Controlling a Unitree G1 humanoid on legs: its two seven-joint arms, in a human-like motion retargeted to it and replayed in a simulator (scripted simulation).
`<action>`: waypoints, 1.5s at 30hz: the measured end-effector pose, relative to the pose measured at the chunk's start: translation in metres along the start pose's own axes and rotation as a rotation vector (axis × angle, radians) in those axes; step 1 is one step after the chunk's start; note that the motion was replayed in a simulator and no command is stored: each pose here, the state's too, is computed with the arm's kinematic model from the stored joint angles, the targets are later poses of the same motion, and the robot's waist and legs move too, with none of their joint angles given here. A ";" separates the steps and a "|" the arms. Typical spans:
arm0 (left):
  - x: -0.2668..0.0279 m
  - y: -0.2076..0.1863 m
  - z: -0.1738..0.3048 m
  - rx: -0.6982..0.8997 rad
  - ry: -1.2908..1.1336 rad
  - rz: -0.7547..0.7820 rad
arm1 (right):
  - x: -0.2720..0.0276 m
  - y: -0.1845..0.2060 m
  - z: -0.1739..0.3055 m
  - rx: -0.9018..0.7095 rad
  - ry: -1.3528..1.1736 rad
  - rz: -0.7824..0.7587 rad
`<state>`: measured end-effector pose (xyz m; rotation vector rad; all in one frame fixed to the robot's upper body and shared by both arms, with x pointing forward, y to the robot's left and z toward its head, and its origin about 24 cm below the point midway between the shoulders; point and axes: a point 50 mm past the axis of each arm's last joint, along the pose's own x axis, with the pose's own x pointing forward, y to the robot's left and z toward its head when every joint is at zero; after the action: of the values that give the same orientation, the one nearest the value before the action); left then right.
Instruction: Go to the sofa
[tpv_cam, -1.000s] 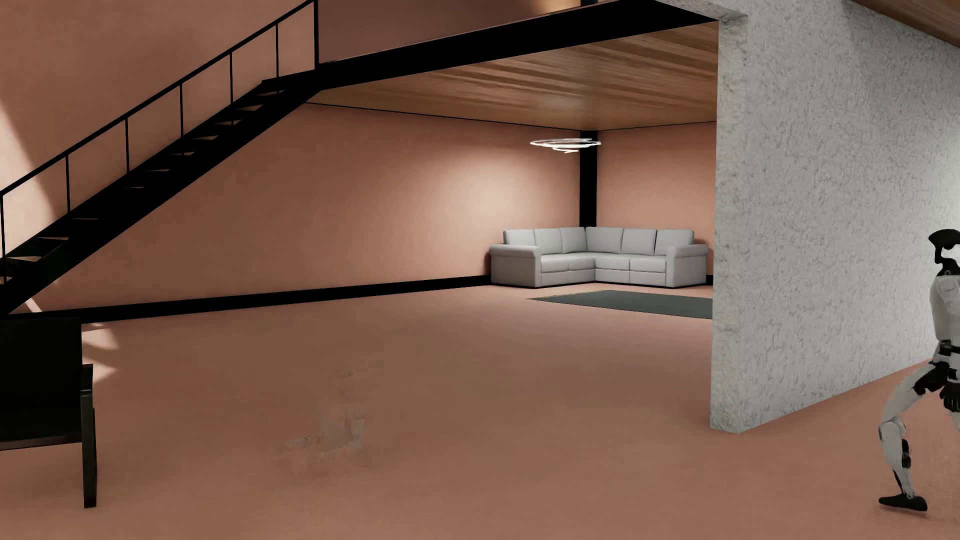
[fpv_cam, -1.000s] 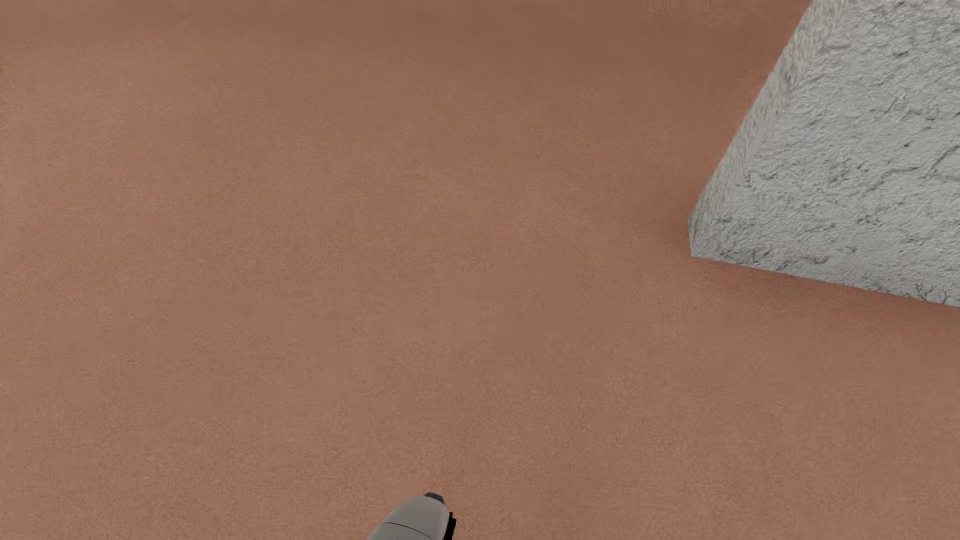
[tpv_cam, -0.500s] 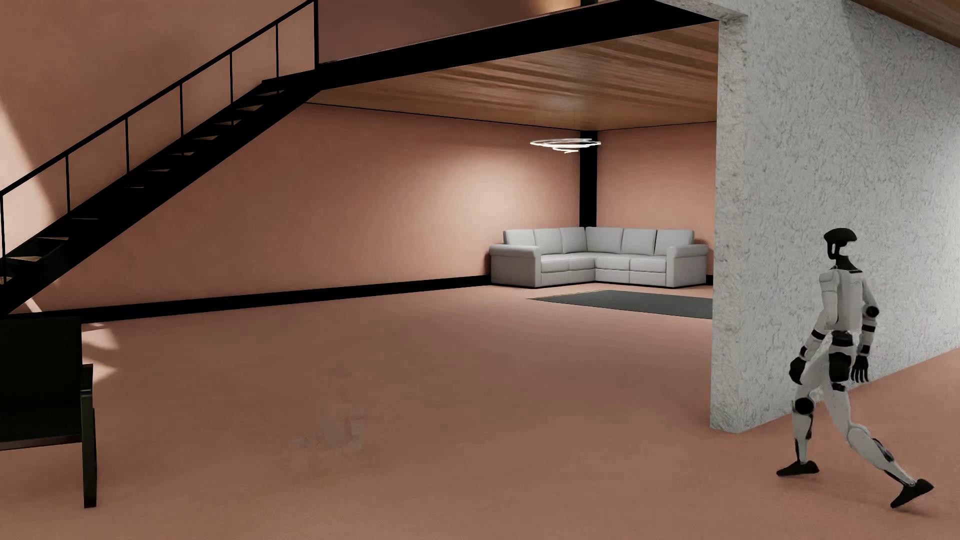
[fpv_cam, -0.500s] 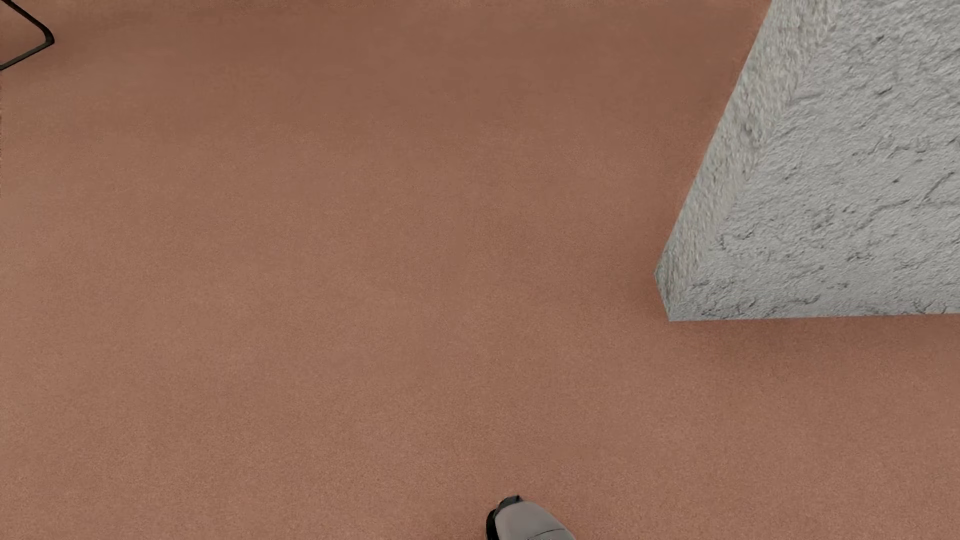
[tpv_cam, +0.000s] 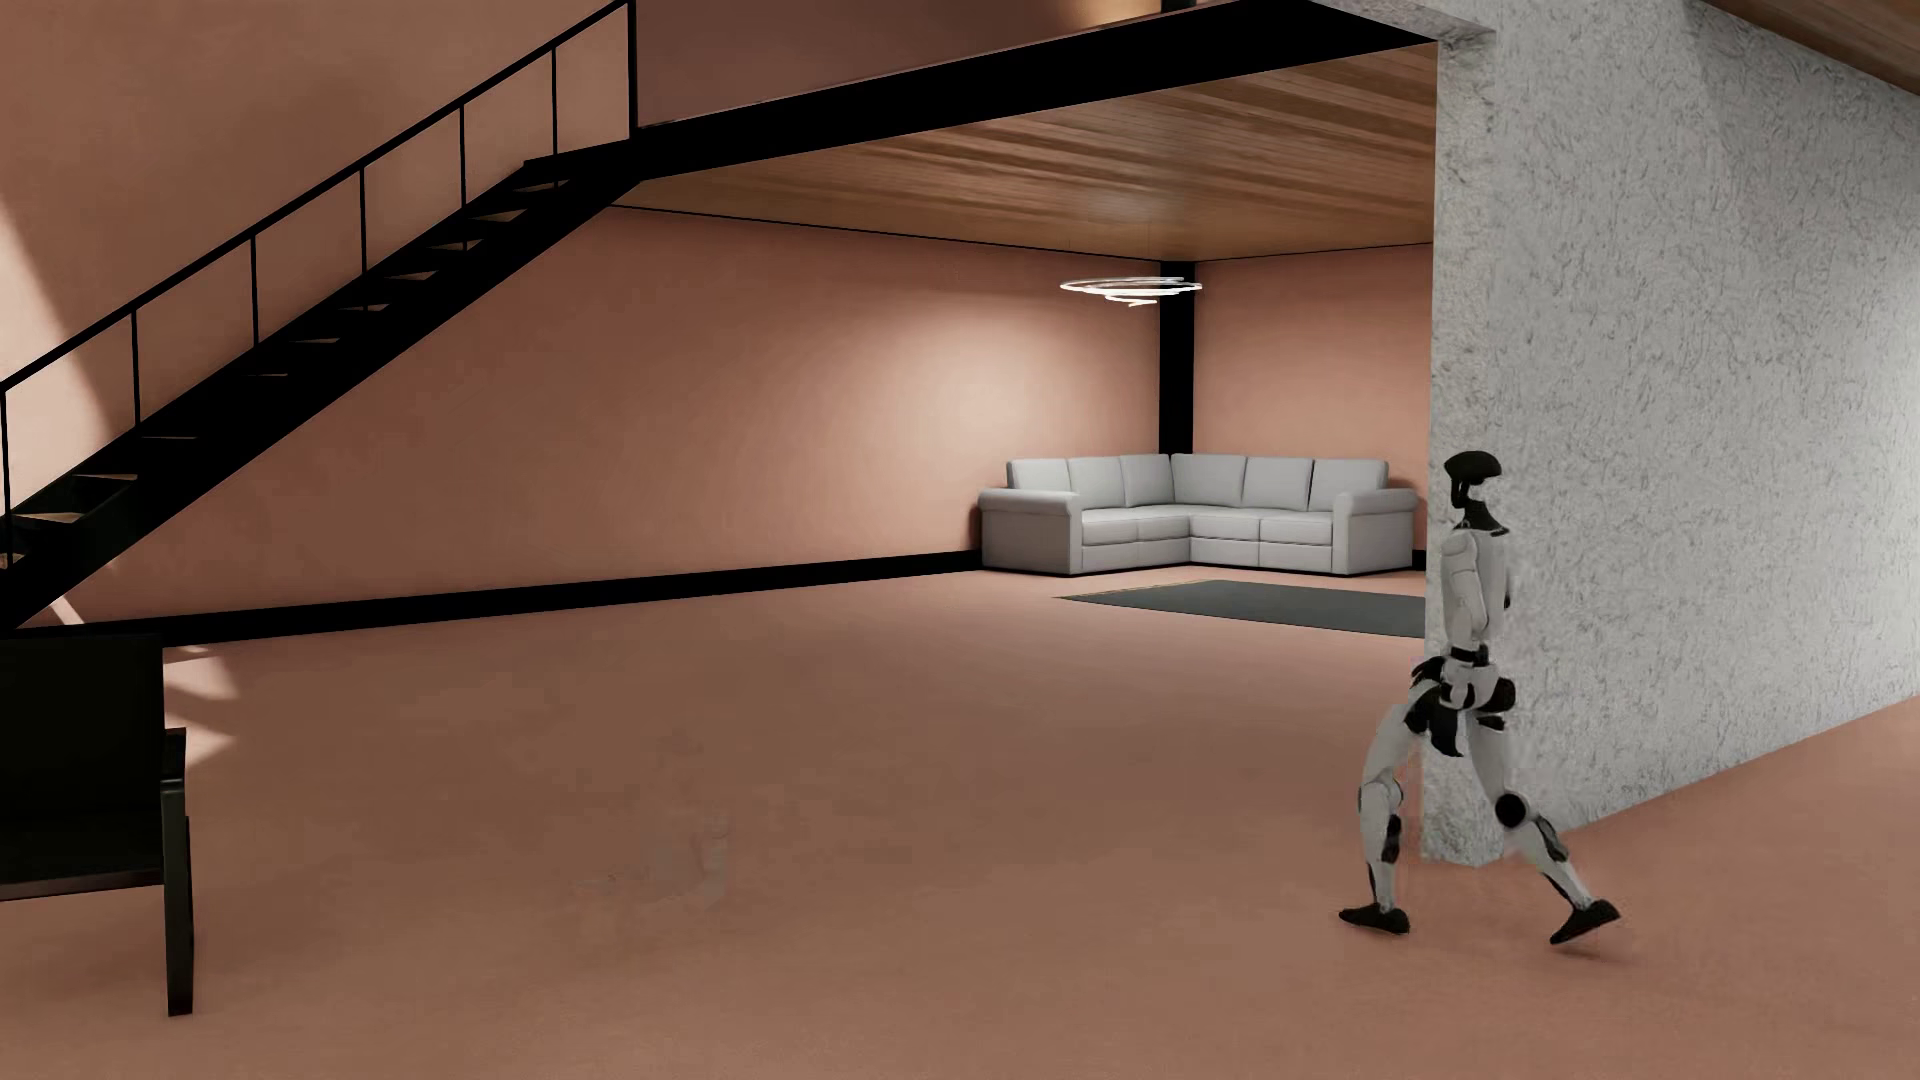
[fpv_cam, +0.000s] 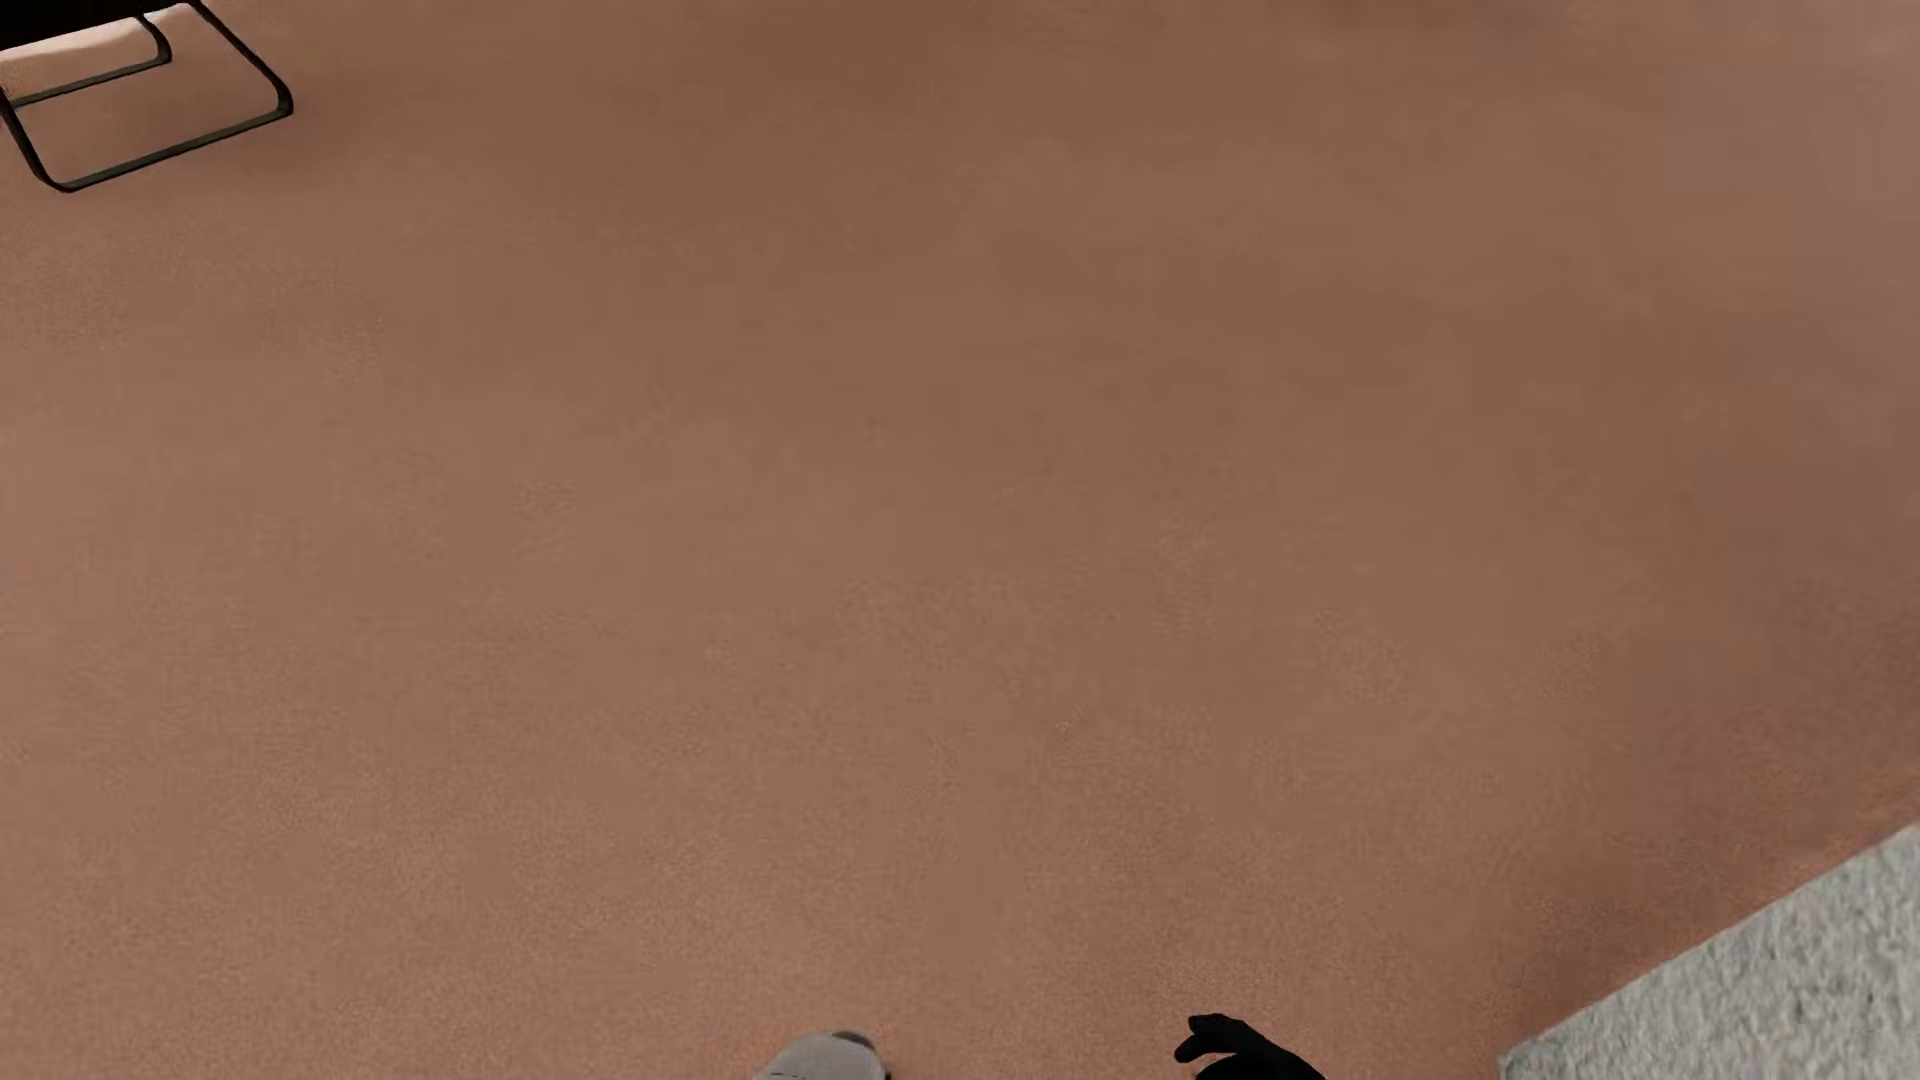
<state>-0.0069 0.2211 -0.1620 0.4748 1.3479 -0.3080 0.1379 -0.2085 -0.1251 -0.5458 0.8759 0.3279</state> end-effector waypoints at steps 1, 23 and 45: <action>0.000 -0.002 -0.007 -0.012 0.027 -0.001 | -0.002 0.010 -0.011 0.044 0.039 0.010; -0.005 0.017 -0.001 -0.065 -0.026 0.062 | -0.022 0.040 -0.061 -0.041 0.212 0.125; 0.000 0.027 0.026 -0.014 -0.100 0.071 | -0.086 0.095 -0.147 -0.050 0.545 0.290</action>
<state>0.0276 0.2315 -0.1541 0.4885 1.2320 -0.2604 -0.0531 -0.2201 -0.1624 -0.5638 1.4839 0.4758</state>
